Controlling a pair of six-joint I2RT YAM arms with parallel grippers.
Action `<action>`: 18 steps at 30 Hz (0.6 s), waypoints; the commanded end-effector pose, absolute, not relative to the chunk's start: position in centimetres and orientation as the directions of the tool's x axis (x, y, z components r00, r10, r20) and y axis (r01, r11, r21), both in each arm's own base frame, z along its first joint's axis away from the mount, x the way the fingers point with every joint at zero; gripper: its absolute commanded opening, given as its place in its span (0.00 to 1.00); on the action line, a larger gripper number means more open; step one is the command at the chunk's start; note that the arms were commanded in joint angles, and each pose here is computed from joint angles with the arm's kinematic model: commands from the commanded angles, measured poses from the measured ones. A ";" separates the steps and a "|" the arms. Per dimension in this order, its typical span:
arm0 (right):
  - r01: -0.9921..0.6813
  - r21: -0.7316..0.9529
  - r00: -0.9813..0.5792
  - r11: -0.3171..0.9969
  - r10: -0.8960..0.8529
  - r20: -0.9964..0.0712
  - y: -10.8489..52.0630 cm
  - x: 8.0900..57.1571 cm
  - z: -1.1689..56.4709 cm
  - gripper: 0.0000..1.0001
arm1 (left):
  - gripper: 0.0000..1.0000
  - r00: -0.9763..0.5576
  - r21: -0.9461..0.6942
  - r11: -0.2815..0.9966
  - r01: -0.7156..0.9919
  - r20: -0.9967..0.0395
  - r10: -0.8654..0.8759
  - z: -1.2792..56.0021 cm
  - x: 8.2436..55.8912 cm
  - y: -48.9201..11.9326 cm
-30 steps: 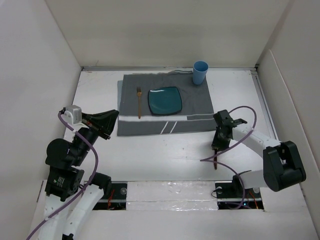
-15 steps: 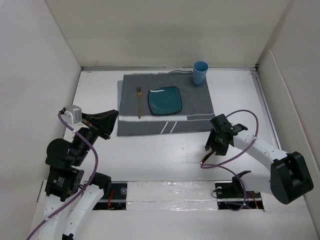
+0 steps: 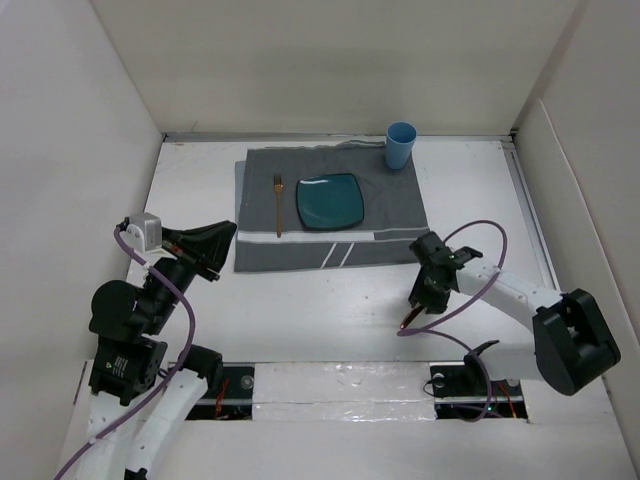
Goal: Set the dinner table for one person
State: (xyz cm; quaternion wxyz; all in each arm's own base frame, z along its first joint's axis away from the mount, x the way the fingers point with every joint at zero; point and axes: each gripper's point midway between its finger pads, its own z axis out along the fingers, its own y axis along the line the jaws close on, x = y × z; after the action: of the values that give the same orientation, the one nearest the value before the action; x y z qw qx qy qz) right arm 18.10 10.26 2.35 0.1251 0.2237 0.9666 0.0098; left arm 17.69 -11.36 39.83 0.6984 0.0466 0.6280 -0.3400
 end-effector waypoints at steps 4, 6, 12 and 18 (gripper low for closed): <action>0.469 0.074 -0.843 0.880 0.471 -0.259 11.5 19.3 2.6 0.41 | 0.11 0.035 -0.331 0.754 0.567 -0.905 -0.424 41.7 16.7 -11.3; 0.467 0.072 -0.845 0.881 0.469 -0.255 12.0 19.2 2.6 0.36 | 0.11 0.036 -0.329 0.753 0.569 -0.906 -0.423 41.7 16.5 -11.3; 0.423 0.090 -0.874 0.902 0.432 -0.220 15.1 18.2 1.7 0.22 | 0.10 0.046 -0.328 0.762 0.559 -0.905 -0.423 41.8 16.5 -11.0; 0.347 0.153 -0.896 0.925 0.376 -0.237 19.7 16.3 3.2 0.20 | 0.10 0.050 -0.328 0.764 0.556 -0.904 -0.425 41.9 16.5 -10.9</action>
State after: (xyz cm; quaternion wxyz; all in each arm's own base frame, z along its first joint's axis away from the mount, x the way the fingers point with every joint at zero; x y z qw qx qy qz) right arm 16.14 16.92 1.81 0.1145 0.1747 0.9778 0.0187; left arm 17.31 -11.39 39.69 0.6976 0.0501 0.6285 -0.3402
